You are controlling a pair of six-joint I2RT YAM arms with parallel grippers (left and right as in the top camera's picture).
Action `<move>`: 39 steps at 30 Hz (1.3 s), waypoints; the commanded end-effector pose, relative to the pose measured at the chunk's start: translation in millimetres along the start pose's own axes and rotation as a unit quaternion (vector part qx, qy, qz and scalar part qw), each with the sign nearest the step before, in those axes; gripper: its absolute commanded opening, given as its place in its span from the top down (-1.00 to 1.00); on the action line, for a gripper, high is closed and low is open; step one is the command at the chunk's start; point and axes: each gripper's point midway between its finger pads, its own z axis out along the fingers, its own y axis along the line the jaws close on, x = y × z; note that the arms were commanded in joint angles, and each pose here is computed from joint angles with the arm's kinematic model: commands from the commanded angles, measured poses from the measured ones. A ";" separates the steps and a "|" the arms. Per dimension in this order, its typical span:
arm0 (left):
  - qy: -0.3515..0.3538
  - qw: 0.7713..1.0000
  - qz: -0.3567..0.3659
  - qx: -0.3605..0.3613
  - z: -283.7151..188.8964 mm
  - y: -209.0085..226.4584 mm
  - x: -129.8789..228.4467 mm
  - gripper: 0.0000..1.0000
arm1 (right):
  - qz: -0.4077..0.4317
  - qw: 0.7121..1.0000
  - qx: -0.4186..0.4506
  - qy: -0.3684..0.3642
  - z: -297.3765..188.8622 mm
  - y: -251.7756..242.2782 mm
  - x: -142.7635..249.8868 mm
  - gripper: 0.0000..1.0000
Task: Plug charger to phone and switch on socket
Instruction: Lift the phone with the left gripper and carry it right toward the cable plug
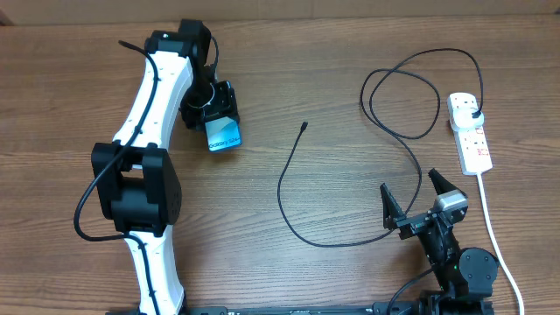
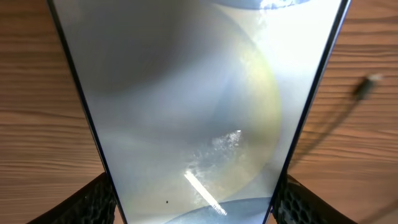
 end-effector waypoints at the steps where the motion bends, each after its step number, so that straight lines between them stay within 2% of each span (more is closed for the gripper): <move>1: 0.018 0.996 -0.029 0.085 -11.5 -34.3 5.2 -0.14 | -0.001 1.000 0.001 -0.002 0.2 0.1 1.6 -1.00; 4: 0.041 0.990 -0.041 0.131 -15.4 -50.0 12.3 -0.11 | -0.001 1.000 0.001 -0.002 0.2 0.1 1.6 -1.00; 6: 0.058 0.984 -0.052 0.160 -18.9 -59.8 17.5 -0.01 | -0.001 1.000 0.001 -0.002 0.2 0.1 1.6 -1.00; 10: 0.090 0.974 -0.108 0.177 -22.4 -66.7 25.9 0.01 | -0.001 1.000 0.001 -0.002 0.2 0.1 1.6 -1.00; 12: 0.107 0.968 -0.144 0.178 -23.8 -67.9 30.8 -0.02 | -0.001 1.000 0.001 -0.002 0.2 0.1 1.6 -1.00; 14: 0.120 0.963 -0.166 0.175 -24.4 -67.7 34.9 -0.16 | -0.001 1.000 0.001 -0.002 0.2 0.1 1.6 -1.00; 21: 0.131 0.961 -0.171 0.174 -25.3 -67.5 39.8 -0.16 | -0.001 1.000 0.001 -0.002 0.2 0.1 1.6 -1.00; 24: 0.132 0.961 -0.171 0.174 -25.4 -67.4 40.2 0.07 | -0.001 1.000 0.001 -0.002 0.2 0.1 1.6 -1.00; 25: 0.133 0.961 -0.171 0.173 -25.3 -67.4 40.7 0.21 | -0.001 1.000 0.001 -0.002 0.2 0.1 1.6 -1.00; 26: 0.134 0.961 -0.172 0.172 -25.4 -67.1 41.4 0.25 | -0.001 1.000 0.001 -0.002 0.2 0.1 1.6 -1.00; 33: 0.149 0.955 -0.175 0.188 -28.8 -72.8 45.7 0.12 | -0.001 1.000 0.001 -0.002 0.2 0.1 1.6 -1.00; 39: 0.179 0.938 -0.192 0.225 -37.7 -86.1 52.0 0.18 | -0.001 1.000 0.001 -0.002 0.2 0.1 1.6 -1.00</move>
